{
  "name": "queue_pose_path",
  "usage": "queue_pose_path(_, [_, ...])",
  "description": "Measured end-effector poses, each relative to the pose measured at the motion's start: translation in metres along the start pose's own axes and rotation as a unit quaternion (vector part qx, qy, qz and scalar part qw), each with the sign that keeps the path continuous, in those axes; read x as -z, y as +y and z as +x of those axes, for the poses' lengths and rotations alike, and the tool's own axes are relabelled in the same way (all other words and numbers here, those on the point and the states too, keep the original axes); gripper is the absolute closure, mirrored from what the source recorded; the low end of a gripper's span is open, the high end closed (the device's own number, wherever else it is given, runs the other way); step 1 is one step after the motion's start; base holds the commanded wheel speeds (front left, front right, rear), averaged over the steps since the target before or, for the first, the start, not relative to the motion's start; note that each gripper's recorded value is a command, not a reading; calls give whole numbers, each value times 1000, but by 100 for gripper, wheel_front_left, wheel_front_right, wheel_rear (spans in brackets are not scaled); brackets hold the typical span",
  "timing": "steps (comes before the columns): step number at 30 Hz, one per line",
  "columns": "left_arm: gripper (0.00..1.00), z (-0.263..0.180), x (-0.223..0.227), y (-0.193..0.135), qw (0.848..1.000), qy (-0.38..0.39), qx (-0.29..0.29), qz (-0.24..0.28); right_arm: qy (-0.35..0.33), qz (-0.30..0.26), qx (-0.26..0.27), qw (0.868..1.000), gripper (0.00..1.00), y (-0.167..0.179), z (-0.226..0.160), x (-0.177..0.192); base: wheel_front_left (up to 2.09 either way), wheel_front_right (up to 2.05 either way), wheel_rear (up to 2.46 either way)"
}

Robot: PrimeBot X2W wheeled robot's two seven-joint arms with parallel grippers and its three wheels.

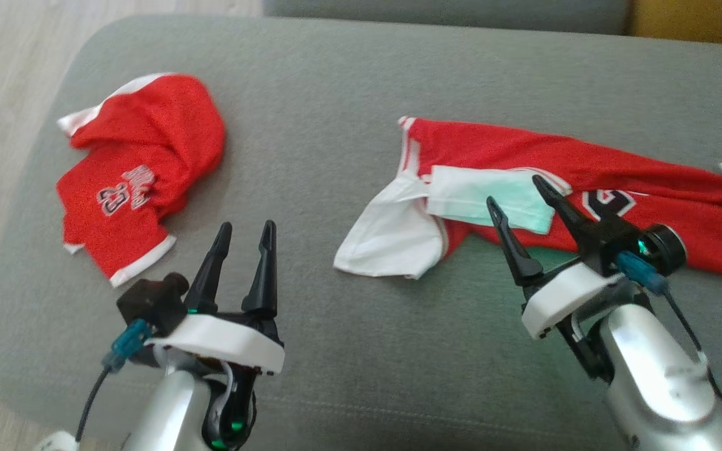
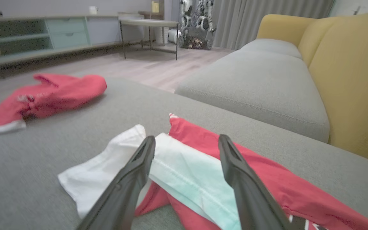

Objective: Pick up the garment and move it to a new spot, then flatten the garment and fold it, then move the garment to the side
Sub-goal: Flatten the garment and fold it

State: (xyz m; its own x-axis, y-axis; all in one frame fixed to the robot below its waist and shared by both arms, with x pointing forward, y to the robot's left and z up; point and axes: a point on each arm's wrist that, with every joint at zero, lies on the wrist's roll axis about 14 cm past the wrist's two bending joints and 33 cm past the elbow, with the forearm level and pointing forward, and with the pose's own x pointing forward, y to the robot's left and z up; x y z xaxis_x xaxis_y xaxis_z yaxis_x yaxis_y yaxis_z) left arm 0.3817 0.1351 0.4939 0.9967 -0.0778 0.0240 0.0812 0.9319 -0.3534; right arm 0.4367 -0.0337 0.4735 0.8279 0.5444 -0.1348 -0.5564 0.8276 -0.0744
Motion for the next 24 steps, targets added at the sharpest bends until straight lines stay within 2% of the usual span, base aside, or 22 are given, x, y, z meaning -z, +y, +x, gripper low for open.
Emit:
queue_pose_path(6, [0, -1, -3, 23, 999, -2, -35, -1, 73, -24, -37, 996, 0, 7, 23, 44, 0, 0, 0])
queue_pose_path(19, [0, -7, 1, 46, 997, 7, -71, 2, 116, -20, -61, 991, 0, 15, 43, 80, 0, 0, 0])
queue_pose_path(20, [0, -5, 0, 46, 998, 5, -70, 3, 120, -17, -60, 991, 60, 14, 44, 82, 0, 0, 0])
queue_pose_path(21, [0, -4, -1, 46, 998, 4, -70, 4, 122, -15, -59, 991, 100, 13, 45, 83, 0, 0, 0])
queue_pose_path(24, [0, -3, -1, 45, 998, 3, -67, 4, 110, -3, -47, 993, 100, 7, 47, 78, 0, 0, 0])
